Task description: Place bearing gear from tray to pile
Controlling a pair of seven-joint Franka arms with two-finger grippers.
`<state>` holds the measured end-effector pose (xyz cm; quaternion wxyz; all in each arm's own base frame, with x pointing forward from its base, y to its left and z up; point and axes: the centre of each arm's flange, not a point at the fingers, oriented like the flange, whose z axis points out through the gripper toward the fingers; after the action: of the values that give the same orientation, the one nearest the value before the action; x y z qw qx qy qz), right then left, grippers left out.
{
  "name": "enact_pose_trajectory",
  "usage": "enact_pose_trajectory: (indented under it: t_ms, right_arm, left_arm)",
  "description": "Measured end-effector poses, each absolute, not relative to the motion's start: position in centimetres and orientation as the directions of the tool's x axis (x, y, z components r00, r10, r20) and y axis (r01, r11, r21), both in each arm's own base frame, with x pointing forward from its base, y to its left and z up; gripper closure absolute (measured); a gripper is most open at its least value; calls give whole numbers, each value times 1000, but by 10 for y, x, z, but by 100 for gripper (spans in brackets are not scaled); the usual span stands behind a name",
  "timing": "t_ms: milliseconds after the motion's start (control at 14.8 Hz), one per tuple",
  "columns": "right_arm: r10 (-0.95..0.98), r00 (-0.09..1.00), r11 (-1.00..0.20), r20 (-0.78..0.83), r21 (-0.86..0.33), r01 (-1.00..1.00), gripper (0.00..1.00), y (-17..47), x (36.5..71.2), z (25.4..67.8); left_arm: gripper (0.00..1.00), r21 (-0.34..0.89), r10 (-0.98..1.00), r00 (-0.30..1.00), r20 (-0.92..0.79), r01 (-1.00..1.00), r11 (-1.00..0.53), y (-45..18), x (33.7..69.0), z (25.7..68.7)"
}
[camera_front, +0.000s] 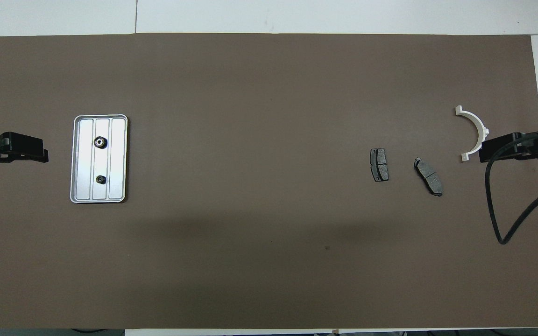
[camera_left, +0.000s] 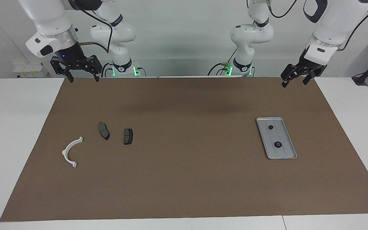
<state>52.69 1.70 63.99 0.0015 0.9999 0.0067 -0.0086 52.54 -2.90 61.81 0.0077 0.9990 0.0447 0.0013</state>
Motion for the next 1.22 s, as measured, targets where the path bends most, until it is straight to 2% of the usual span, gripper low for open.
enact_pose_trajectory:
  t_ms: [203, 338, 744, 947, 1218]
  right_arm:
    - [13, 1000, -1000, -17, 3, 13, 0, 17, 527, 640]
    - [13, 1000, -1000, -14, 3, 13, 0, 17, 526, 642]
    - [14, 1000, -1000, 2, 1, 14, 0, 17, 521, 650]
    - [15, 1000, -1000, 2, 1, 15, 0, 17, 521, 650]
    - [19, 1000, -1000, 2, 1, 19, 0, 20, 521, 650]
  left_arm:
    - [0, 23, 119, 992, 42, 119, -993, -16, 532, 619]
    - [0, 27, 138, 988, 62, 137, -990, -5, 543, 602]
    - [0, 17, 148, 988, 40, 147, -989, -3, 597, 456]
    - [0, 8, 163, 987, 4, 163, -987, 6, 613, 388]
    - [0, 4, 161, 987, -5, 161, -987, 5, 624, 330]
